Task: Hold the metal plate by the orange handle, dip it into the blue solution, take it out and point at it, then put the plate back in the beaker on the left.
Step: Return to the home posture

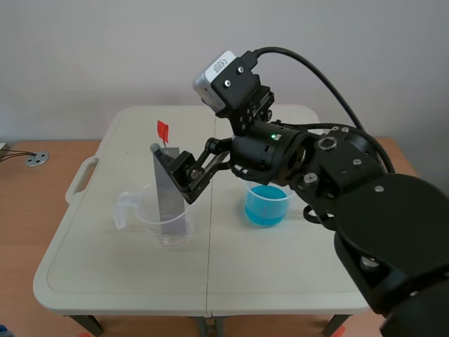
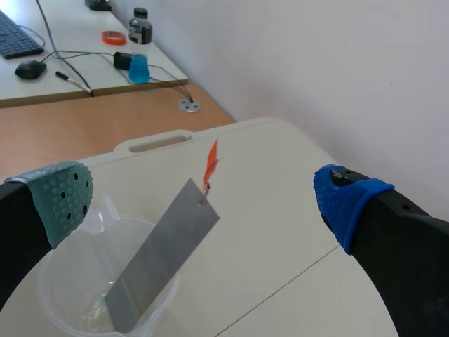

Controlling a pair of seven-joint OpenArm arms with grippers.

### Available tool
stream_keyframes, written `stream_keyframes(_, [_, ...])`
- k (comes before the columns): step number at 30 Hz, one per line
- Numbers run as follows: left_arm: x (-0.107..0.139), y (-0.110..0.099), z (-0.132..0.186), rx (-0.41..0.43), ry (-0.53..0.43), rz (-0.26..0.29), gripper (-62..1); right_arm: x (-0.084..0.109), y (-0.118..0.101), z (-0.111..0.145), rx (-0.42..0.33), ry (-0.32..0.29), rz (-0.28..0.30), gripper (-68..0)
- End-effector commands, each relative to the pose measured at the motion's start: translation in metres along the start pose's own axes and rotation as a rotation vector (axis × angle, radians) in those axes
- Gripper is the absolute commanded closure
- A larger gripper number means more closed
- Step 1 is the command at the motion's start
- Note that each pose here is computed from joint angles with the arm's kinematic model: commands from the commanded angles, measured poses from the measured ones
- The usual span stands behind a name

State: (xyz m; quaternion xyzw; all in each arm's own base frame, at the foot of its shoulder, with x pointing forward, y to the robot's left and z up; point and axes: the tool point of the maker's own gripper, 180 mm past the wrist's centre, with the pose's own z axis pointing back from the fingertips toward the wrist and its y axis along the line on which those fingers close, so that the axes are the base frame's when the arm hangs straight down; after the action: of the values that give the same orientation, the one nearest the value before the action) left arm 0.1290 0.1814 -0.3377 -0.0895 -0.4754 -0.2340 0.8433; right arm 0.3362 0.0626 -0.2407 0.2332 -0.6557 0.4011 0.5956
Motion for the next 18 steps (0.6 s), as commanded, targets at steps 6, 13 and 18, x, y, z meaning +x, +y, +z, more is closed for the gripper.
stream_keyframes(6, [0.039,0.02,-0.02,0.032,-0.125,-0.048,-62.3,0.016,-0.005,0.041,-0.044,0.019,0.019,-66.3])
stream_keyframes(13, [0.075,0.044,-0.041,0.078,-0.213,-0.102,-62.3,0.019,0.001,0.088,-0.075,0.062,0.001,-66.3])
stream_keyframes(18, [0.098,0.06,-0.054,0.112,-0.241,-0.136,-62.3,0.02,0.007,0.118,-0.098,0.098,-0.02,-66.3])
